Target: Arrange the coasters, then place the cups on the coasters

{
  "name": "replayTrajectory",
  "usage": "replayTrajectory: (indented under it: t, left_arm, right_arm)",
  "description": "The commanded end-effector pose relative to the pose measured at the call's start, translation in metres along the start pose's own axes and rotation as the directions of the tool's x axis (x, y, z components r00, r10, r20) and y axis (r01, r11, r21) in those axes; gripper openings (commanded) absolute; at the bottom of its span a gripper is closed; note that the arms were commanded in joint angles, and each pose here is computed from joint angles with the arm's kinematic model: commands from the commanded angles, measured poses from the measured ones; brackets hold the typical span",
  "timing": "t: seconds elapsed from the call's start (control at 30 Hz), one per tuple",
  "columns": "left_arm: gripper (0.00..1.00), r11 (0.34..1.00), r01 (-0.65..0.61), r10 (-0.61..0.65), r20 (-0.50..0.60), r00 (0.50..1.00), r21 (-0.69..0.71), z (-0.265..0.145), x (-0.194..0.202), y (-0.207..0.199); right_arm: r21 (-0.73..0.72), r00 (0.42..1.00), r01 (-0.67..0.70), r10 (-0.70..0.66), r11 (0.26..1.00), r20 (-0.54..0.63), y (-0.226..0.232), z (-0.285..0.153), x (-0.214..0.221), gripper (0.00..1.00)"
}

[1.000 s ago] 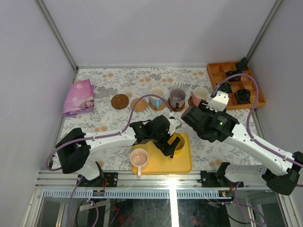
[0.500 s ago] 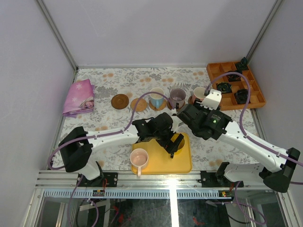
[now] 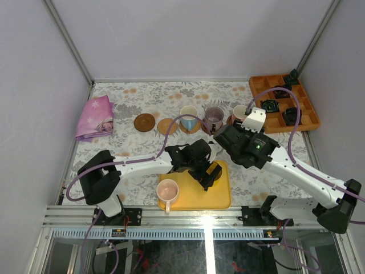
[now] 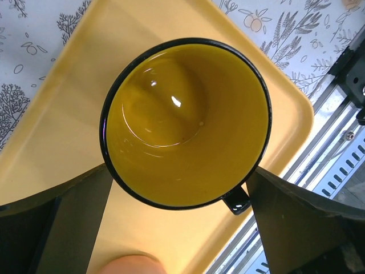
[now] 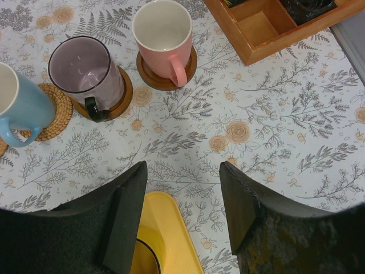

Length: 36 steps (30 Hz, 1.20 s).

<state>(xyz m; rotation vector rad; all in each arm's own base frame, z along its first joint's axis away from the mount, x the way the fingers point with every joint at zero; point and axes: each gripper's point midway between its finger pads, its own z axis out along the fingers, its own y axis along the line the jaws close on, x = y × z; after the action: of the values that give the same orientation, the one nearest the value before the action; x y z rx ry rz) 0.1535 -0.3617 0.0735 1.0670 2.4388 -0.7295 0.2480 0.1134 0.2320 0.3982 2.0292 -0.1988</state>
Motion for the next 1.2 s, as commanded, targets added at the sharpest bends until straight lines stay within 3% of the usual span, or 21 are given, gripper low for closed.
replayTrajectory:
  t: [0.0, 0.2, 0.4, 0.57, 0.87, 1.17]
  left_arm:
    - [1.00, 0.999, -0.002, 0.001, -0.031, 1.000, -0.046, 0.001, 0.009, 0.006]
    - [1.00, 0.994, -0.022, 0.017, -0.039, 0.999, -0.111, 0.004, 0.015, 0.022]
    - [0.79, 0.994, -0.057, 0.052, -0.061, 0.997, -0.094, 0.007, 0.021, 0.022]
    - [0.71, 0.993, -0.079, 0.073, -0.070, 0.995, -0.087, 0.005, 0.024, 0.022]
    - [0.66, 0.993, -0.093, 0.087, -0.083, 0.993, -0.068, 0.004, 0.027, 0.020]
    - [0.52, 0.989, -0.133, 0.127, -0.087, 0.988, -0.066, 0.005, 0.022, 0.021]
  right_arm:
    - [0.004, 0.999, -0.031, 0.031, 1.000, 0.036, -0.002, 0.002, -0.011, 0.60]
    - [0.013, 0.999, -0.033, 0.032, 0.999, 0.034, -0.006, 0.003, -0.010, 0.60]
    - [0.010, 0.998, -0.051, 0.050, 0.999, 0.031, -0.006, 0.004, -0.009, 0.59]
    - [0.009, 0.999, -0.042, 0.042, 0.999, 0.010, -0.001, 0.007, -0.002, 0.59]
    - [-0.012, 1.000, -0.005, 0.005, 1.000, -0.025, 0.018, 0.013, 0.005, 0.59]
    - [-0.024, 1.000, -0.005, 0.005, 1.000, -0.017, 0.025, 0.013, 0.000, 0.59]
